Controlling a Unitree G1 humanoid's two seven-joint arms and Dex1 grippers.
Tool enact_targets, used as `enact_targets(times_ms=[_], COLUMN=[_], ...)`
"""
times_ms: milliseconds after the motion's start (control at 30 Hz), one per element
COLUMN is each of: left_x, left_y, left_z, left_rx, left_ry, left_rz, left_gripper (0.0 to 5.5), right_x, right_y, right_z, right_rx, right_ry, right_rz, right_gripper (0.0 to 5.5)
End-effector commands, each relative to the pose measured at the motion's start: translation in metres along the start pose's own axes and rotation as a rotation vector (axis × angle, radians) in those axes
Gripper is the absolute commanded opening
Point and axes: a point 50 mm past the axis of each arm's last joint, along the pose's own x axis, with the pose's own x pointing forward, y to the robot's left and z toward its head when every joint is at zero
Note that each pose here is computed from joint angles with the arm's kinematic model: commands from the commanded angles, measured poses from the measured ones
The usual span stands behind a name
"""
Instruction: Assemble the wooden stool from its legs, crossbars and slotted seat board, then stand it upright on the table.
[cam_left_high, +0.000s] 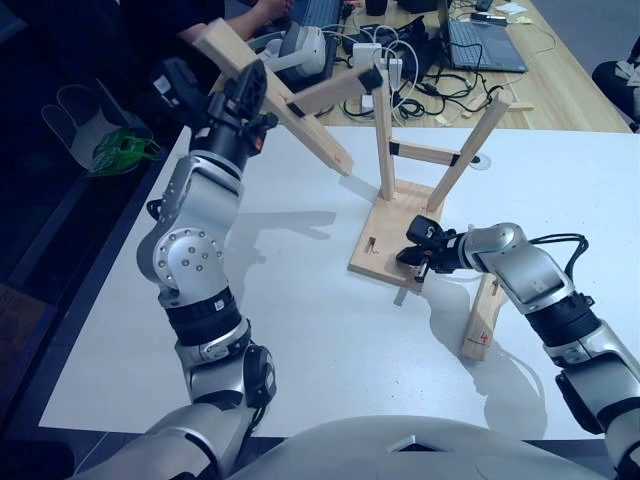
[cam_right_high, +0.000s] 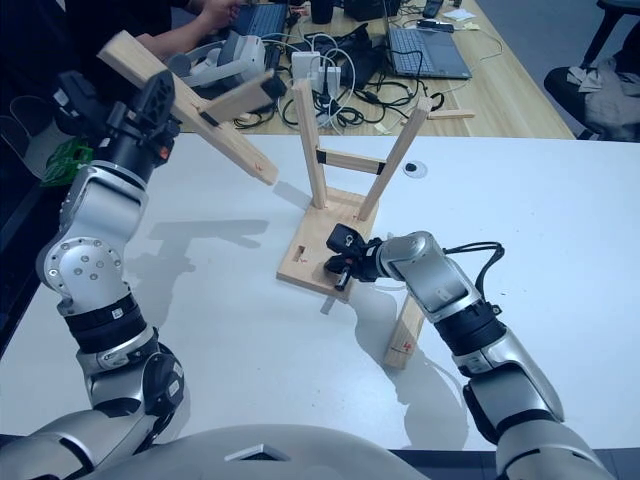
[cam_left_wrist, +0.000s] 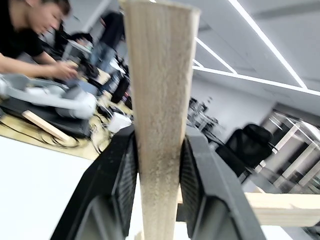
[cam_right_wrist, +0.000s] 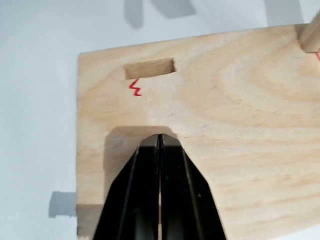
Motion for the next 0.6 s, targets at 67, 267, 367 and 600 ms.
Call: enact_targets(times_ms=[67,267,367,600], left_x=[-0.003,-0.018,-0.025,-0.037], left_y=[-0.013,-0.018,-0.013,-0.008], left_z=[-0.002,-0.031,-0.048,-0.081], left_rx=[0.013,-0.025,0.000,-0.015], left_ry=[0.040,0.147,0.197,0.304], left_rz=[-0.058,-0.013,0.042,0.094], left_gripper=[1.03,1.03,1.03,1.03], right_x=[-0.025,-0.084,-0.091,-0.091], right_y=[-0.003,-0.010,-0.024,-0.029], right_z=[0.028,-0.009,-0.028,-0.024], right_rx=[0.179,0.334,0.499,0.584], right_ry=[-0.281,-0.301,-0.371,-0.491], right_rz=[-0.040,-0.253,-0.555,-0.648], right_gripper=[0.00,0.00,0.00,0.00])
